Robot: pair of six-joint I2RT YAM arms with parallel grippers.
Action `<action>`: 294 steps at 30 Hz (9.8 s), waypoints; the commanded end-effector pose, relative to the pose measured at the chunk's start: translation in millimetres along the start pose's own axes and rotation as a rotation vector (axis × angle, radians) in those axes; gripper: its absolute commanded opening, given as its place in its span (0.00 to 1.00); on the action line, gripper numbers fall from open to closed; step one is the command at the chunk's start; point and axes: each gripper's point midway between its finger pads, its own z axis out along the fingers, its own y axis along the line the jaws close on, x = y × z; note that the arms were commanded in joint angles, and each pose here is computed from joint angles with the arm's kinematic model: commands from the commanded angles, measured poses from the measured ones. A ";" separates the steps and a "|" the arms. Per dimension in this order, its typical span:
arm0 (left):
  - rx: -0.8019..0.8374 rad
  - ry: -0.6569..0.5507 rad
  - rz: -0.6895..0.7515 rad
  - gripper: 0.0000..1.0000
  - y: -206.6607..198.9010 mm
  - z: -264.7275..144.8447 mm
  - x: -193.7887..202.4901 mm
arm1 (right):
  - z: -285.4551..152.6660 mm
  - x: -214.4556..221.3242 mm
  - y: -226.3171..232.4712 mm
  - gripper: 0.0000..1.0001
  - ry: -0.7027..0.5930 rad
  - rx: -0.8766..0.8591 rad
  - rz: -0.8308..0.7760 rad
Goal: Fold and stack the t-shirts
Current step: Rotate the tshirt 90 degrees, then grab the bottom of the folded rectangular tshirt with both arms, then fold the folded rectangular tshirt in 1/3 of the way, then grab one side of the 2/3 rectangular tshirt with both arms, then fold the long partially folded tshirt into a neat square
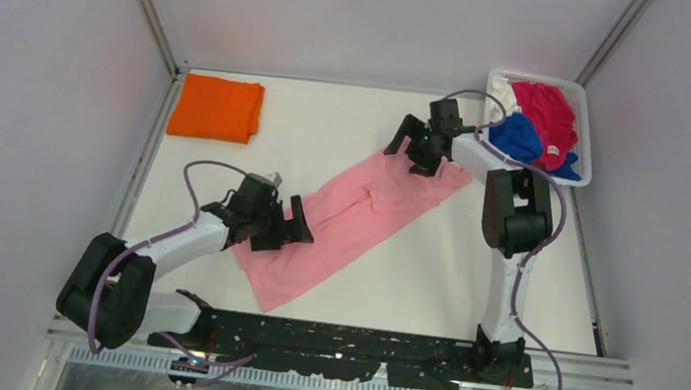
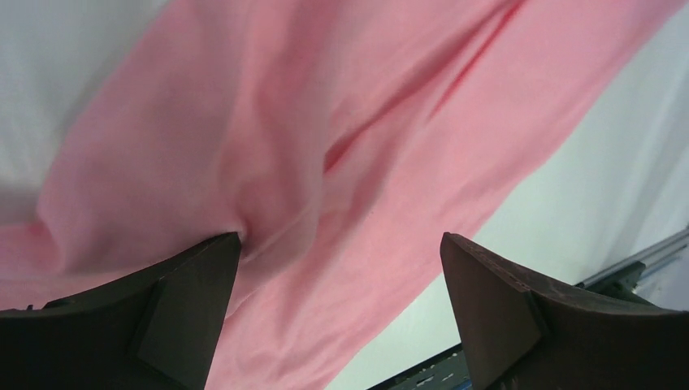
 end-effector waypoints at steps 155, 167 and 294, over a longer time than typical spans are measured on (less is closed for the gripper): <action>-0.029 -0.111 0.214 0.28 -139.3 90.3 -206.3 | -54.3 34.4 21.4 0.16 -0.192 -0.057 -0.298; 0.020 -0.171 0.171 1.00 -129.0 23.6 -204.4 | -95.3 6.4 14.0 0.97 -0.271 -0.024 -0.302; -0.088 -0.118 0.155 0.55 -105.4 42.7 -207.9 | -86.1 22.1 9.1 0.61 -0.193 -0.282 -0.036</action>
